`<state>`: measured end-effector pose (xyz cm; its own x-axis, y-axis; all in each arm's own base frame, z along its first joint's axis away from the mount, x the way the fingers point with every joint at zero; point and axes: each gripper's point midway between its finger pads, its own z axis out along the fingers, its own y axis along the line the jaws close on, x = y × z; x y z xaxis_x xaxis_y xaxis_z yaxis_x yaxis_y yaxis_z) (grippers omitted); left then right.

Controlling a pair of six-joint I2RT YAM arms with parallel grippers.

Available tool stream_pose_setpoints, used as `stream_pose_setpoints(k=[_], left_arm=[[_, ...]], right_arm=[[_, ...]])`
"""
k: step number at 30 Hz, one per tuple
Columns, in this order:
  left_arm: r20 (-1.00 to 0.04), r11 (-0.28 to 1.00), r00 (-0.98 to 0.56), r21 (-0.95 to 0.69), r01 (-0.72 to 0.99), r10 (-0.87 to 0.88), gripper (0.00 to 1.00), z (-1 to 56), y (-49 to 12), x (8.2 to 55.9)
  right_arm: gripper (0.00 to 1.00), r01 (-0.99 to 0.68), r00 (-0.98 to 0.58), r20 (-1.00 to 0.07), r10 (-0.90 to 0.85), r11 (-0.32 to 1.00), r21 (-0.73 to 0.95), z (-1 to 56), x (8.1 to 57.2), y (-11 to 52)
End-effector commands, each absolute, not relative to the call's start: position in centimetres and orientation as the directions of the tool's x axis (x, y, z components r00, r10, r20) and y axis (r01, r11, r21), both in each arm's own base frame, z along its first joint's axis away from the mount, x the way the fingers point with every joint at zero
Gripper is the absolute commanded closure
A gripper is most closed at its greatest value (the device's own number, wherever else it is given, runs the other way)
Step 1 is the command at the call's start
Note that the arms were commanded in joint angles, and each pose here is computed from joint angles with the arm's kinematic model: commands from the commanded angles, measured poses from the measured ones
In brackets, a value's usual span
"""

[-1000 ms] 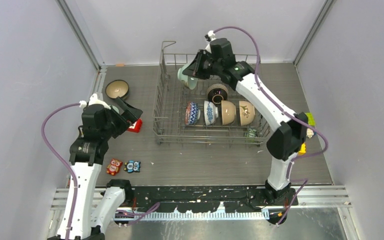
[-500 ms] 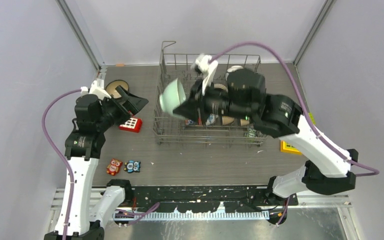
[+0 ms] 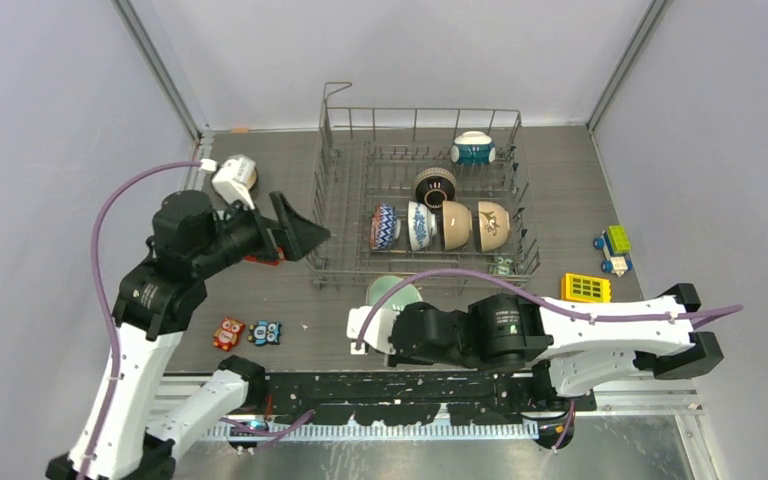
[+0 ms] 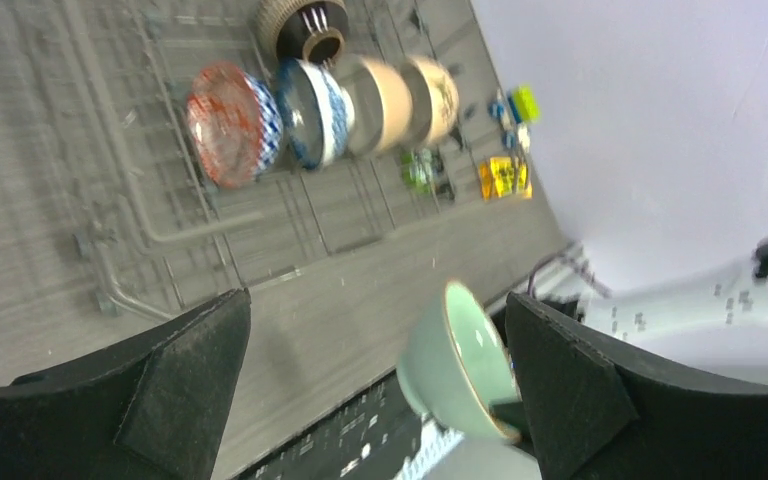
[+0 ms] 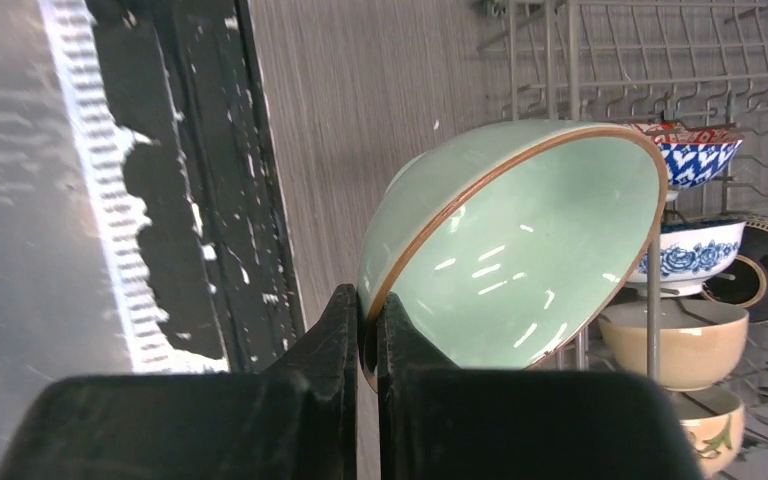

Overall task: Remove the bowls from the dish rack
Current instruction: Place the bowl at the center of the board.

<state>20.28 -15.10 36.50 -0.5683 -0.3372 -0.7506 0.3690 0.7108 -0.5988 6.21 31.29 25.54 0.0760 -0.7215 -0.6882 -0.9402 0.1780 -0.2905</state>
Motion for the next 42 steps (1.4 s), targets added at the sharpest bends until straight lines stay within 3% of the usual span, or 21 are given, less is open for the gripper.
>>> stream_pose_setpoints(k=[1,12,21,32,38,42], left_arm=[[-0.786,0.784,-0.601,-0.461,0.415,-0.144,0.0,35.1,-15.9,18.1],[-0.728,0.838,-0.646,-0.19,0.511,0.229,0.05,31.0,-19.2,13.6],[-0.642,0.77,-0.586,0.009,0.638,0.494,0.04,30.2,-22.4,12.3],[-0.5,0.666,-0.573,0.011,0.746,0.65,0.12,27.6,-23.7,9.7],[-0.494,0.614,-0.548,-0.036,0.788,0.675,0.13,27.0,-25.5,8.4],[-0.476,0.593,-0.543,-0.055,0.803,0.692,0.22,26.3,-26.1,7.9]], right_arm=[[0.99,-0.89,0.191,-0.713,-0.674,0.188,-0.416,27.8,6.9,31.6],[0.99,-0.783,0.424,-0.454,-0.784,-0.065,-0.619,23.6,3.5,29.9],[0.99,-0.751,0.503,-0.37,-0.781,-0.183,-0.635,23.0,1.7,30.4],[0.99,-0.704,0.556,-0.29,-0.779,-0.257,-0.662,22.9,1.5,30.5],[0.99,-0.696,0.57,-0.283,-0.771,-0.27,-0.665,22.8,1.3,31.0],[0.99,-0.693,0.573,-0.278,-0.771,-0.275,-0.666,22.8,1.3,31.0]])
